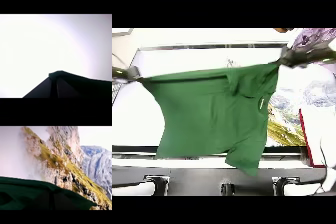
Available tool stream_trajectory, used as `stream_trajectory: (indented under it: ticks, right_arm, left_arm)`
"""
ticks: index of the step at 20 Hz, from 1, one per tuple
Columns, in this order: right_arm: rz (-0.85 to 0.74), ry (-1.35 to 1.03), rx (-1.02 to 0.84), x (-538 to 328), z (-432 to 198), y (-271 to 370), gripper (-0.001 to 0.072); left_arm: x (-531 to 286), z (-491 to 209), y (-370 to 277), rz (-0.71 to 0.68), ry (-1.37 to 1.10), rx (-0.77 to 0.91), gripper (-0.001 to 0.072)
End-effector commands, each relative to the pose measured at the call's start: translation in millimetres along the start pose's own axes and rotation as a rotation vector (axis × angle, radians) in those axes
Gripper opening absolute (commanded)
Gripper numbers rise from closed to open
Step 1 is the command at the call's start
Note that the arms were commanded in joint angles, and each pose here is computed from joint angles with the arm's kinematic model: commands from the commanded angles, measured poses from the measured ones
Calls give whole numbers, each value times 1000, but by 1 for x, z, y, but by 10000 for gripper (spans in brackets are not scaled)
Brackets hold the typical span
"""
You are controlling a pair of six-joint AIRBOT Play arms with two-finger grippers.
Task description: Fold the clothes and pants, and hang the long-sleeved shirts on hangers.
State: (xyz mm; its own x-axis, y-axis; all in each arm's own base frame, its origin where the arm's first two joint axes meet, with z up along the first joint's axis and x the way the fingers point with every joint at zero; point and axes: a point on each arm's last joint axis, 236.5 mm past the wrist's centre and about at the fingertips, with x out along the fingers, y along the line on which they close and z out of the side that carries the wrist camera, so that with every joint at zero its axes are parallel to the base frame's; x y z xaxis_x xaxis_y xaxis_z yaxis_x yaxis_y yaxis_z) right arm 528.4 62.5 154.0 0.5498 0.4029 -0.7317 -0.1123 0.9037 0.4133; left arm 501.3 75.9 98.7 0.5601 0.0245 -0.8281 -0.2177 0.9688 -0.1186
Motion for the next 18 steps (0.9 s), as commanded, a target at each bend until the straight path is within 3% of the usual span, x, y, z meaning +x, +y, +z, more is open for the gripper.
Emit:
stream_trajectory:
  ticks: [1, 6, 18]
  right_arm:
    - [-58, 96, 63, 104, -25, -41, 23]
    - [-125, 156, 106, 139, -47, -68, 23]
    - [-211, 452, 130, 126, -116, -86, 24]
  left_arm:
    - [96, -19, -5, 16, 61, 50, 15]
    - [128, -42, 0, 27, 134, 35, 16]
    - [104, -133, 7, 70, 539, -30, 17]
